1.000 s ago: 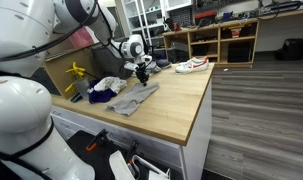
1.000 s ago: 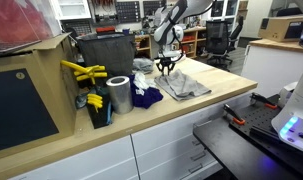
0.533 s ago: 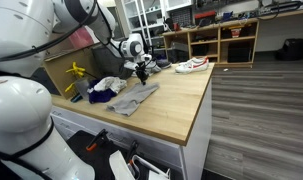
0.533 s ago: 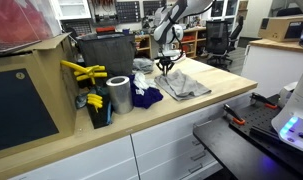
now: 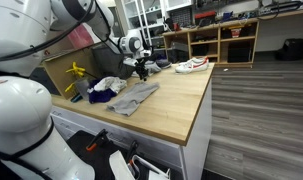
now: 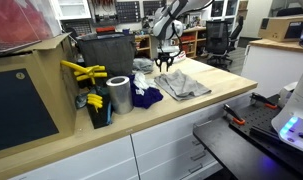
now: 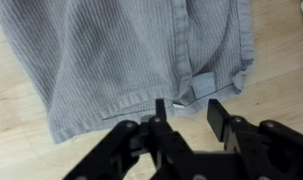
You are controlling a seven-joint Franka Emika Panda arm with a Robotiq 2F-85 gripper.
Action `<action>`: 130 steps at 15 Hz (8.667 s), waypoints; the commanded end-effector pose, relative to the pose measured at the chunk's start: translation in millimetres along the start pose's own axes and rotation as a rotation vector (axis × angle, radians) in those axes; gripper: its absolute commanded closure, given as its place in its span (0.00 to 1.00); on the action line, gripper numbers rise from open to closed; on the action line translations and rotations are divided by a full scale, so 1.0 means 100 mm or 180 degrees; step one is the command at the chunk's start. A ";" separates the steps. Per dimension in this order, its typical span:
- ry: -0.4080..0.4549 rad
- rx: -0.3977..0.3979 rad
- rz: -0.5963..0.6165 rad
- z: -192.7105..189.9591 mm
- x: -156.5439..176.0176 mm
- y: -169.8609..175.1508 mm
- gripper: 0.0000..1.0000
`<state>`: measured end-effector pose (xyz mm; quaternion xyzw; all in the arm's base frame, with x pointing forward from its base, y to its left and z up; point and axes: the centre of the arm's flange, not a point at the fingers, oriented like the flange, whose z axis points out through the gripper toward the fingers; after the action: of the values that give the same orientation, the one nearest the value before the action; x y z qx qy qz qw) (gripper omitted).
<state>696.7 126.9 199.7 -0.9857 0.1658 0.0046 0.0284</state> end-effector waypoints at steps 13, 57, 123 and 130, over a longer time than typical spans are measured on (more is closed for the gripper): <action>-0.0125 -0.0107 -0.0021 -0.01 -0.13 -0.12 0.77; 0.0341 -0.0110 -0.0348 -0.33 -0.27 -0.27 0.66; 0.0547 -0.0233 0.0037 -0.49 -0.61 0.68 0.57; 0.0151 0.0290 -0.1112 -0.64 -1.40 -0.03 0.07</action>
<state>597.0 161.0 260.8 -0.9961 0.0536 -0.0577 0.0395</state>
